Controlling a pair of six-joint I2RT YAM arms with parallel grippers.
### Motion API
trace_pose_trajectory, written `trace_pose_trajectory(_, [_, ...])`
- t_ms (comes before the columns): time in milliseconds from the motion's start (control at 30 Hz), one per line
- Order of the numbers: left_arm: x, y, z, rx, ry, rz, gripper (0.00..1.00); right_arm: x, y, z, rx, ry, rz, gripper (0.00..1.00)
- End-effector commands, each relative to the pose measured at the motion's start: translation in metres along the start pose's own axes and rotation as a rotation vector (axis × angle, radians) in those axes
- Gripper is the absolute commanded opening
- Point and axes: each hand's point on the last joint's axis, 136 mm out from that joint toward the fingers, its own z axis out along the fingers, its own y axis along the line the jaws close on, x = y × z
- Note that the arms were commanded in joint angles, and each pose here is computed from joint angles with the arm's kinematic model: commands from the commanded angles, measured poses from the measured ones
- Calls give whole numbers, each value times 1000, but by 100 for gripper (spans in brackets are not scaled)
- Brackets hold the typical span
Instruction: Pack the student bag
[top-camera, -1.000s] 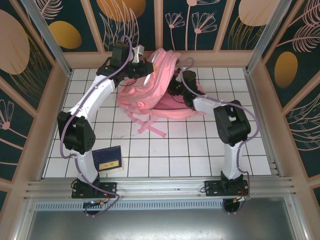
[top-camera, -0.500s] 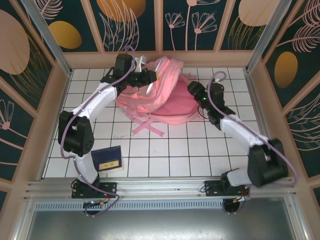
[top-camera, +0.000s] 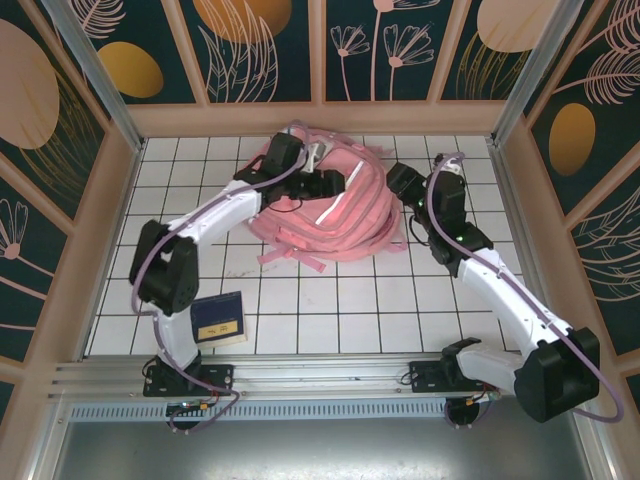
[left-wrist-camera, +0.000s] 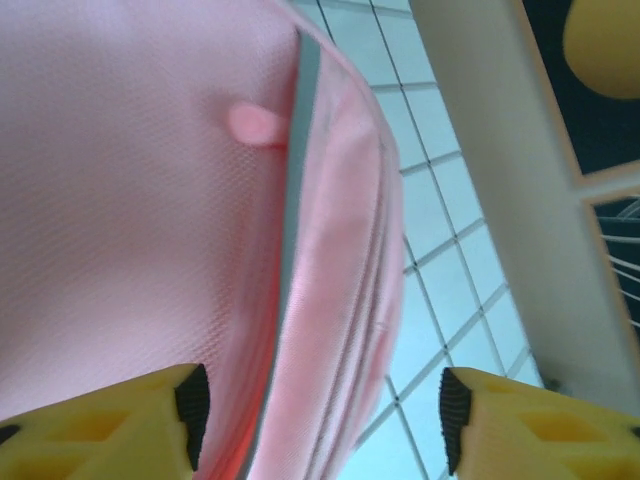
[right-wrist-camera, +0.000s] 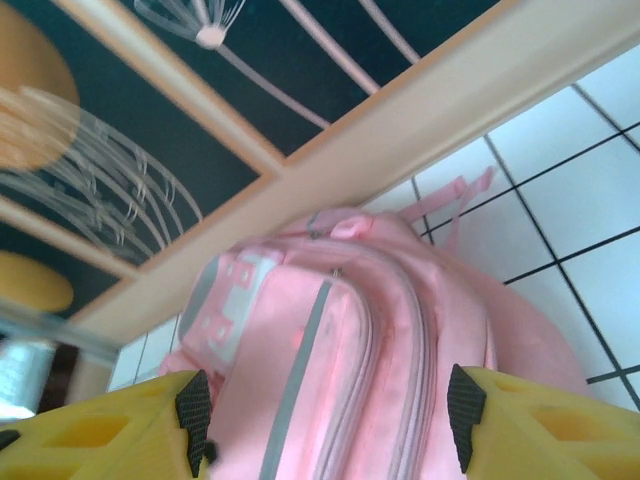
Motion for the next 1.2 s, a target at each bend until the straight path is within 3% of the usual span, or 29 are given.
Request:
trace_pose_trajectory(0, [-29,-11,-108,-182,-261,101,70,15,51,-4,-150,93,-151,66])
trace_pose_trajectory(100, [-4,13,-171,-286,-390,-10,83,63,87,8,-257,248,-230,66])
trace_pose_trajectory(200, [42,35,-198,-325,-374,-104,85,124,119,21,-374,429,-269,65])
trace_pose_trajectory(267, [73,66,-210,-434,-370,-270,88,165,141,26,-445,526,-324,65])
trace_pose_trajectory(433, [179,132,-225,-677,-211,-608,94,284,173,42,-559,829,-431,65])
trace_pose_trajectory(533, [236,155,-236,-726,-167,-742,94,332,184,50,-594,930,-456,64])
trace_pose_trajectory(933, [330,169,-231,-679,22,-915,99,417,213,62,-718,1181,-383,64])
trace_pose_trajectory(1167, [341,180,-217,-678,38,-938,99,441,217,60,-712,1236,-403,65])
